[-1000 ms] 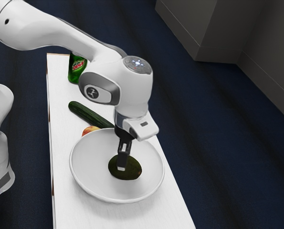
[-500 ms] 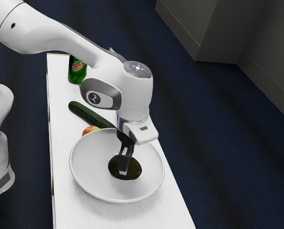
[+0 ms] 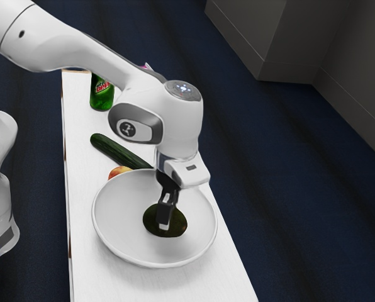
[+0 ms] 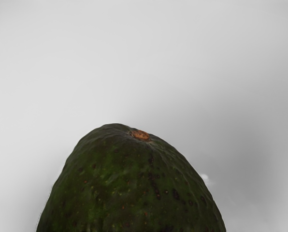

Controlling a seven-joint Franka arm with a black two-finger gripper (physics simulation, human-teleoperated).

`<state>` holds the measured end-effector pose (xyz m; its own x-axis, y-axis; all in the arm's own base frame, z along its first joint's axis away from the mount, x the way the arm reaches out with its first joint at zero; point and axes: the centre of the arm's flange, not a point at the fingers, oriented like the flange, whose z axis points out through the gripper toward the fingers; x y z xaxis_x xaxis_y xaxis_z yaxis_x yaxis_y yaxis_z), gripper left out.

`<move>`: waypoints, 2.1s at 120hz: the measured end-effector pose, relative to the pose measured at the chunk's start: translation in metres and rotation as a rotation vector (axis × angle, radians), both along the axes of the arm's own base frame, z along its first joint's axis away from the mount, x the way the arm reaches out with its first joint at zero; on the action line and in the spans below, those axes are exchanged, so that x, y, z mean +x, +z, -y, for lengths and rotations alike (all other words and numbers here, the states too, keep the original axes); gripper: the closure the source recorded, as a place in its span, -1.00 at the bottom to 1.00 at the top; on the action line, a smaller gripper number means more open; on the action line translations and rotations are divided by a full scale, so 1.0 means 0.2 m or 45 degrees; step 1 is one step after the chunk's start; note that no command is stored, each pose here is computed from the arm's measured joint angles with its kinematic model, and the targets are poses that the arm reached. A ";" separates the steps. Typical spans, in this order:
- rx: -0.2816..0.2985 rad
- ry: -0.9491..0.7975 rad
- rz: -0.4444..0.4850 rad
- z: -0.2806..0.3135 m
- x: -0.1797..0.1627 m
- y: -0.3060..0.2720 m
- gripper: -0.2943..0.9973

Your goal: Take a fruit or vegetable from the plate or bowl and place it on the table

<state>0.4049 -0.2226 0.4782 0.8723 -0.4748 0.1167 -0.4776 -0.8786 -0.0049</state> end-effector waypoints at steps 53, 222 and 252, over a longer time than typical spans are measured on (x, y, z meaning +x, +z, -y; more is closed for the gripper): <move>-0.004 -0.063 0.004 0.01 0.00 -0.06 -0.54; -0.030 0.042 0.042 -0.10 -0.03 -0.12 0.29; 0.011 0.395 0.324 -0.86 0.24 0.38 0.25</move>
